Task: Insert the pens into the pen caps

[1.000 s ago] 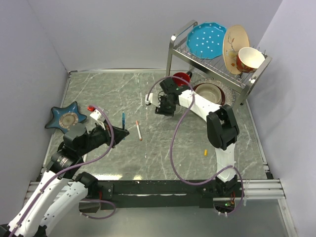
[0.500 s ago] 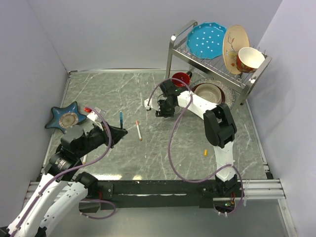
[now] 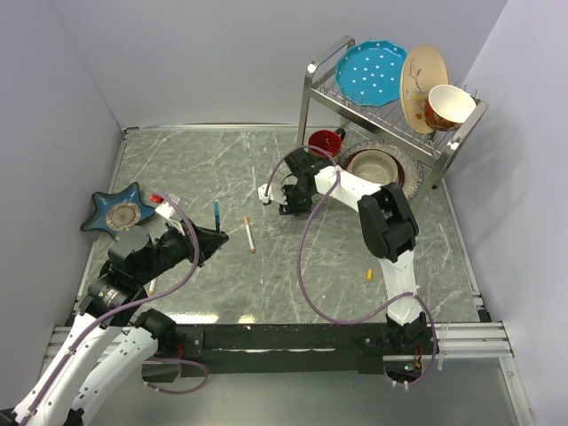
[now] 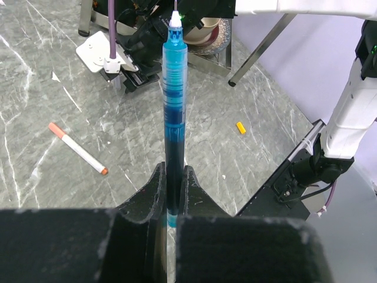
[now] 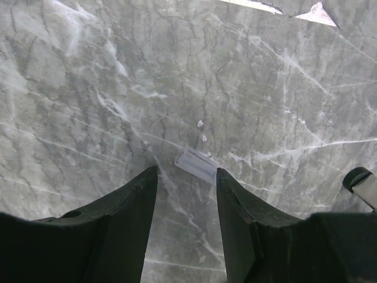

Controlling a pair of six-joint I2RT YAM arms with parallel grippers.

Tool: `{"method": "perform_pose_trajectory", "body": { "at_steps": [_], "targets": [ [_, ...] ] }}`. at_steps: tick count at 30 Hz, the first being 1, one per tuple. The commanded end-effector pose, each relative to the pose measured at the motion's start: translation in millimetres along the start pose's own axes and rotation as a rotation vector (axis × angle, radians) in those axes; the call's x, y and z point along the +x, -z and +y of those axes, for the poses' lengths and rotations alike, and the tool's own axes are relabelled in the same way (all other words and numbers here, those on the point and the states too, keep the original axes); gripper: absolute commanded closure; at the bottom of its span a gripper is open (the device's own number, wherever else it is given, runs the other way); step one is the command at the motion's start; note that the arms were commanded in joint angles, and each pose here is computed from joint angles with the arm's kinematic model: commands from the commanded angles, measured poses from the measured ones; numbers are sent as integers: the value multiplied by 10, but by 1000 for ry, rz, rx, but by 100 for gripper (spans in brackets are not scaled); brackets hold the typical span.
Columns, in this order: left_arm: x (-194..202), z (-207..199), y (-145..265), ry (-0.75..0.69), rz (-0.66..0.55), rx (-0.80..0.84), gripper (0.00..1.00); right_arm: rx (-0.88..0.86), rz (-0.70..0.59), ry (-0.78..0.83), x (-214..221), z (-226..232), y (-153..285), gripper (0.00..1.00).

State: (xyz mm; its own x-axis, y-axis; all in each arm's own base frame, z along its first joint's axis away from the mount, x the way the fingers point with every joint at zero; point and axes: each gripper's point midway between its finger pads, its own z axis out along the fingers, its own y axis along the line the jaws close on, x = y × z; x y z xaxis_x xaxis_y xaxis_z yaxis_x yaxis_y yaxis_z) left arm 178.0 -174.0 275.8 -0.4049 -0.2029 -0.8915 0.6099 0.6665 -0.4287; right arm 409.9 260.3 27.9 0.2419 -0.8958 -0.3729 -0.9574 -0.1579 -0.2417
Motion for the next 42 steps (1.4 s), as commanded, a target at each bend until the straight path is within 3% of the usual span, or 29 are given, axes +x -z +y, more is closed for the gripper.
{"method": "perform_pose_trajectory", "body": {
  "at_steps": [1,13,29,35,39,42],
  "targets": [
    [-121,-30,18,-25,-52,8,99,3,-12,110,-16,-119,-47,48],
    [-145,-27,40,-29,-63,0,99,-48,0,61,22,-23,-148,63],
    [-355,-17,236,-34,-190,-46,99,-97,-5,-38,-135,290,14,81],
    [-402,19,294,-35,-220,-77,99,-74,-94,-99,-560,316,143,87],
    [-422,37,298,-36,-227,-89,99,18,-205,-284,-964,390,370,100],
    [-447,61,296,-34,-229,-106,99,82,-297,-386,-1242,628,491,100]
  ]
}}
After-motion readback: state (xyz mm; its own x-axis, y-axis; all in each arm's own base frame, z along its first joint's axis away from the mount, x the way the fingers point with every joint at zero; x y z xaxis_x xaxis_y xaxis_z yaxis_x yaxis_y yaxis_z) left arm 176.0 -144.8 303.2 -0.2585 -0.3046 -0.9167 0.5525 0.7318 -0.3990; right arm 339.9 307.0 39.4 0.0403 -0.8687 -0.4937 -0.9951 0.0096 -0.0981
